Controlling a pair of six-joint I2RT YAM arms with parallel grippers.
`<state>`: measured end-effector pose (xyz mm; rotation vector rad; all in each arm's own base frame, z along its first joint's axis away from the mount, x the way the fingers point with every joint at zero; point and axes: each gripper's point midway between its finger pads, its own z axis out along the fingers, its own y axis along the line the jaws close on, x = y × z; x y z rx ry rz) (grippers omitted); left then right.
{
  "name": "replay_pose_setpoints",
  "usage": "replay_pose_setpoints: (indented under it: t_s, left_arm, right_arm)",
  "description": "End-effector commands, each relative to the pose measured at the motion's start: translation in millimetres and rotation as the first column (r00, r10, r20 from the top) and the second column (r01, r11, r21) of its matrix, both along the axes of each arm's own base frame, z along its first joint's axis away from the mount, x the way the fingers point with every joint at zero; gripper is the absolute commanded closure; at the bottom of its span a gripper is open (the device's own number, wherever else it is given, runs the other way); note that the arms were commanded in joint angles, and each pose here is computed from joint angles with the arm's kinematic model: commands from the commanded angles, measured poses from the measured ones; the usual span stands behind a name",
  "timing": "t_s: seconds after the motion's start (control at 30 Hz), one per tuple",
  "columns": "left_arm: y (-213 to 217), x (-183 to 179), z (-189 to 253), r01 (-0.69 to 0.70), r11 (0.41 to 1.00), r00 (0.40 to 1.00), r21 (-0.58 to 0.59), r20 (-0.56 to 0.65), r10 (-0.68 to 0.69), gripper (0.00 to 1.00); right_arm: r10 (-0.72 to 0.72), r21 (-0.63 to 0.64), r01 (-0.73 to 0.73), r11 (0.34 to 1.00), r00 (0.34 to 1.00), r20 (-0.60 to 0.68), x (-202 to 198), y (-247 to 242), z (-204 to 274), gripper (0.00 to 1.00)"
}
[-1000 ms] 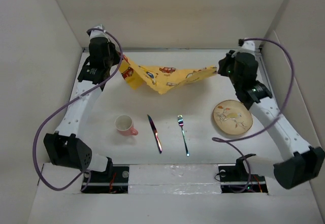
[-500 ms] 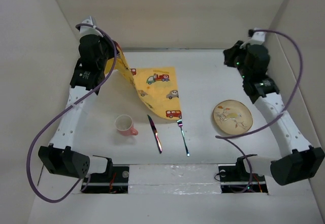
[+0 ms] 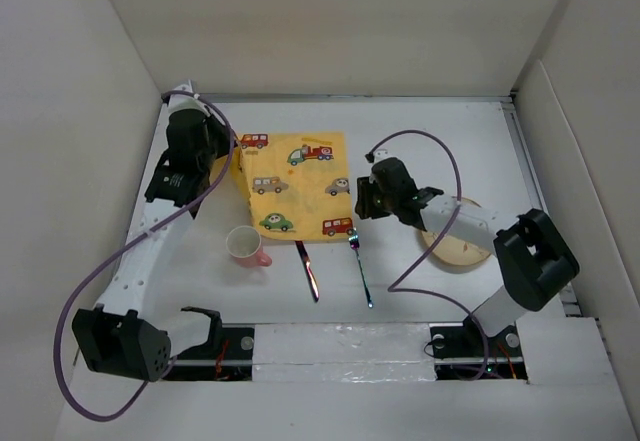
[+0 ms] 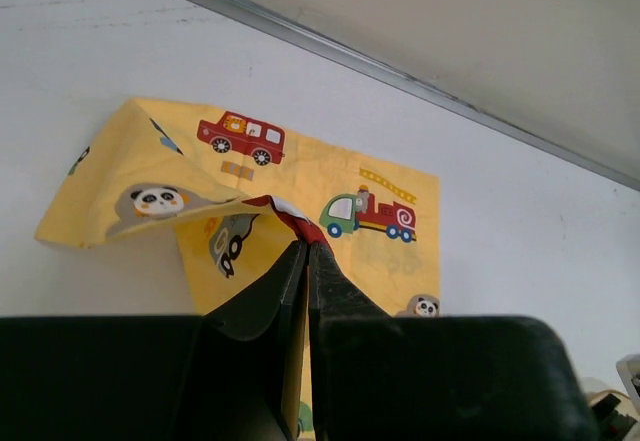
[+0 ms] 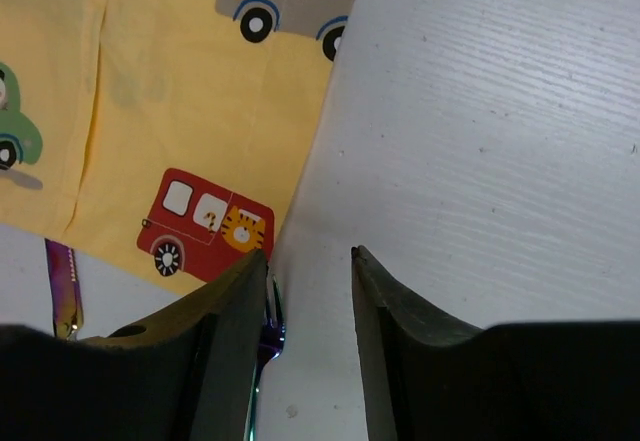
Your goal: Set the dinner table for one person
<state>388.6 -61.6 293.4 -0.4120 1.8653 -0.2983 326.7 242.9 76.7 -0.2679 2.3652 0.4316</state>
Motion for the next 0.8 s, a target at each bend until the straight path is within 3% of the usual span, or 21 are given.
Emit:
replay_pose_setpoints:
  t_s: [0.0, 0.27, 0.77]
  left_arm:
    - [-1.5, -8.0, 32.7, 0.015, 0.999, 0.993, -0.030, 0.120, -0.012, 1.00]
    - [-2.6, -13.0, 22.7, 0.031, 0.999, 0.993, -0.022, 0.118, -0.028, 1.00]
    - [-9.7, -9.6, 15.9, 0.064, 0.997, 0.993, -0.031, 0.105, -0.061, 1.00]
  right_arm:
    - [-0.029, 0.078, 0.024, 0.997, 0.997, 0.068, 22.4, 10.4, 14.7, 0.54]
    - [-0.020, 0.190, 0.029, 0.981, 0.999, -0.050, 25.5, 25.4, -25.8, 0.47]
    - [0.066, 0.474, 0.025, 0.880, 0.982, -0.175, 15.0, 34.1, -37.2, 0.51]
